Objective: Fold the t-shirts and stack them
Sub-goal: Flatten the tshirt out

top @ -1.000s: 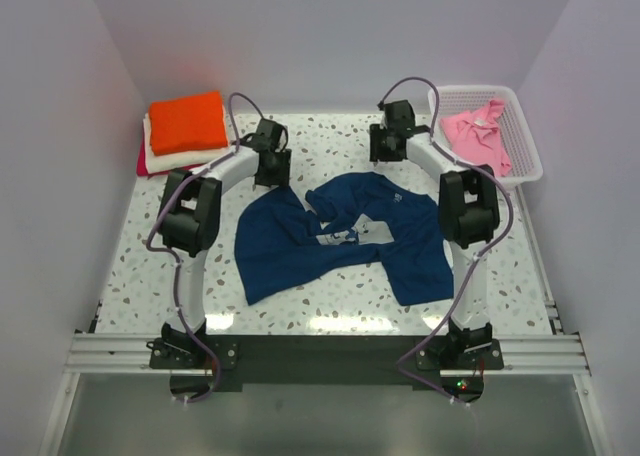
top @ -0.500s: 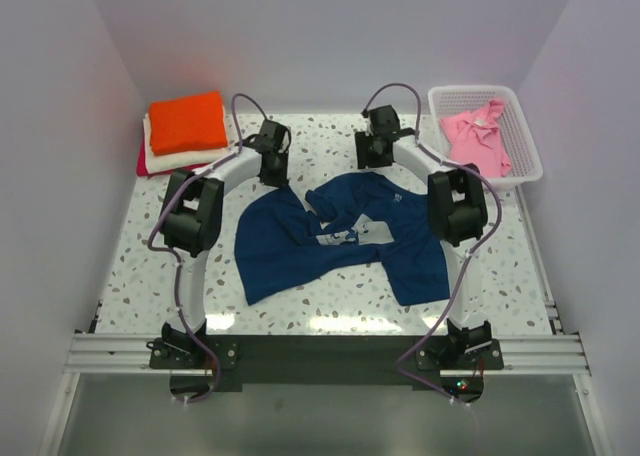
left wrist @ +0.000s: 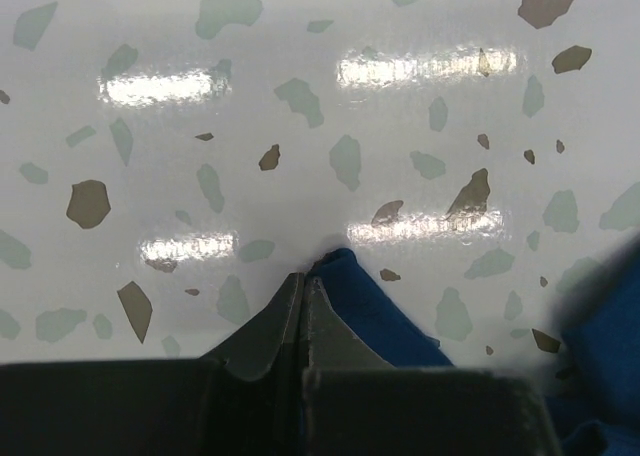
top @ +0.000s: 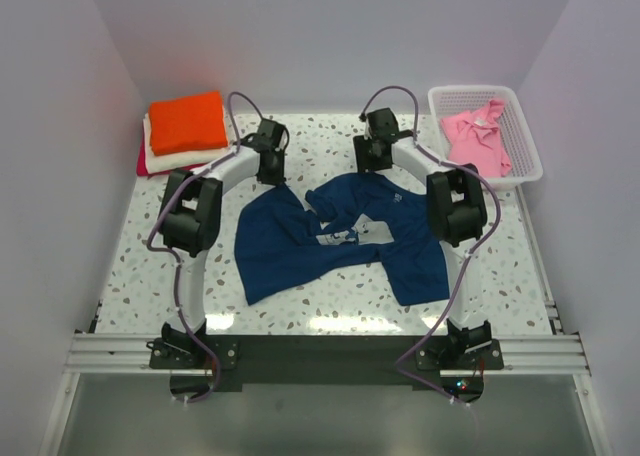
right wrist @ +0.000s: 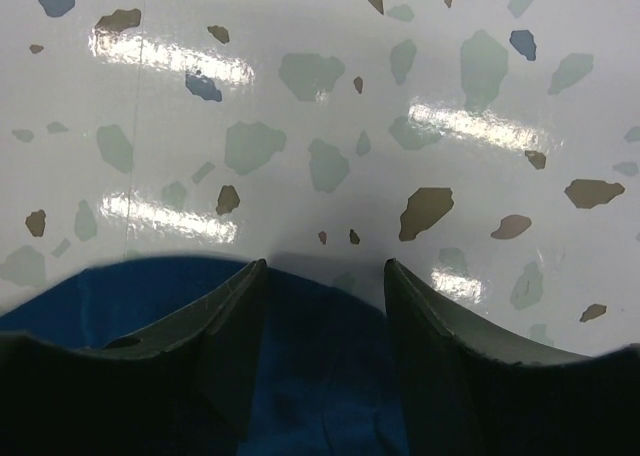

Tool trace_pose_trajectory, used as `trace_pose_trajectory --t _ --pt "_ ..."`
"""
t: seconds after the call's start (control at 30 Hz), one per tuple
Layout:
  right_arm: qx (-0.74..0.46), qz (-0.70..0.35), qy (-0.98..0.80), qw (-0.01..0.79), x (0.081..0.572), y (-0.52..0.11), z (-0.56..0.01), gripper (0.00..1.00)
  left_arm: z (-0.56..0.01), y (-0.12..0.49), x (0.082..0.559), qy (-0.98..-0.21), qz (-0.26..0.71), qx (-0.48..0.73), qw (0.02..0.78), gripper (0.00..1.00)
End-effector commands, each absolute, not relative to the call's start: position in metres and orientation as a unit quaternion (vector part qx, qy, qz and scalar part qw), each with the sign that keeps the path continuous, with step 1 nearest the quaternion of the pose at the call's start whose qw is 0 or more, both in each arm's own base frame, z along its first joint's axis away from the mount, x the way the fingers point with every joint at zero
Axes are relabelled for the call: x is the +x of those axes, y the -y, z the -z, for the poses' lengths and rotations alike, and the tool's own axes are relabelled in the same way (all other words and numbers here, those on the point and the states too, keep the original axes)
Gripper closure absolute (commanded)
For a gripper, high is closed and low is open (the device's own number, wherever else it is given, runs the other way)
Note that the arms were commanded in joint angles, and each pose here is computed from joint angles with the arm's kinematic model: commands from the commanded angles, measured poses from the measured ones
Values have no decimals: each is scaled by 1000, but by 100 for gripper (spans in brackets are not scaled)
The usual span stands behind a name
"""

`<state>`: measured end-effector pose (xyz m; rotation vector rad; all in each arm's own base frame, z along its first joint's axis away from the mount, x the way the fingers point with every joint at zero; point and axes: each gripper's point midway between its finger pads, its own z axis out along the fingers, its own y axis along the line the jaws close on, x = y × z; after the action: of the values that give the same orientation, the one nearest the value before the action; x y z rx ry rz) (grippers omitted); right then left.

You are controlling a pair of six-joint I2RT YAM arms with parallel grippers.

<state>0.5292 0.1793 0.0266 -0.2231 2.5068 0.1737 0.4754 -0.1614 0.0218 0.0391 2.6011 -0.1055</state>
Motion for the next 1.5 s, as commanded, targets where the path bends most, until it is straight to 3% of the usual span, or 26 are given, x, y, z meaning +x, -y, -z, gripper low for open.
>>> trace_pose_trajectory --t 0.0,0.43,0.53,0.67,0.8,1.1,1.47 --pt "-96 -49 -951 290 519 -173 -28 47 -71 149 499 -943 42 -22 328 100" --pt "-101 -34 -953 283 498 -162 -42 60 -96 65 520 -913 30 -167 370 100" --pt "-106 -35 -955 276 492 -162 -41 68 -102 53 525 -907 26 -184 378 100" --pt "-96 -16 -954 284 496 -154 -48 92 -108 42 530 -900 21 -196 388 100" --pt "-57 23 -950 306 509 -133 -63 100 -108 32 533 -897 14 -205 391 100" --pt "99 75 -927 354 529 -56 -96 100 -109 10 538 -891 17 -227 393 100" --pt "193 73 -909 361 532 -15 -93 100 -107 2 541 -888 15 -235 394 100"
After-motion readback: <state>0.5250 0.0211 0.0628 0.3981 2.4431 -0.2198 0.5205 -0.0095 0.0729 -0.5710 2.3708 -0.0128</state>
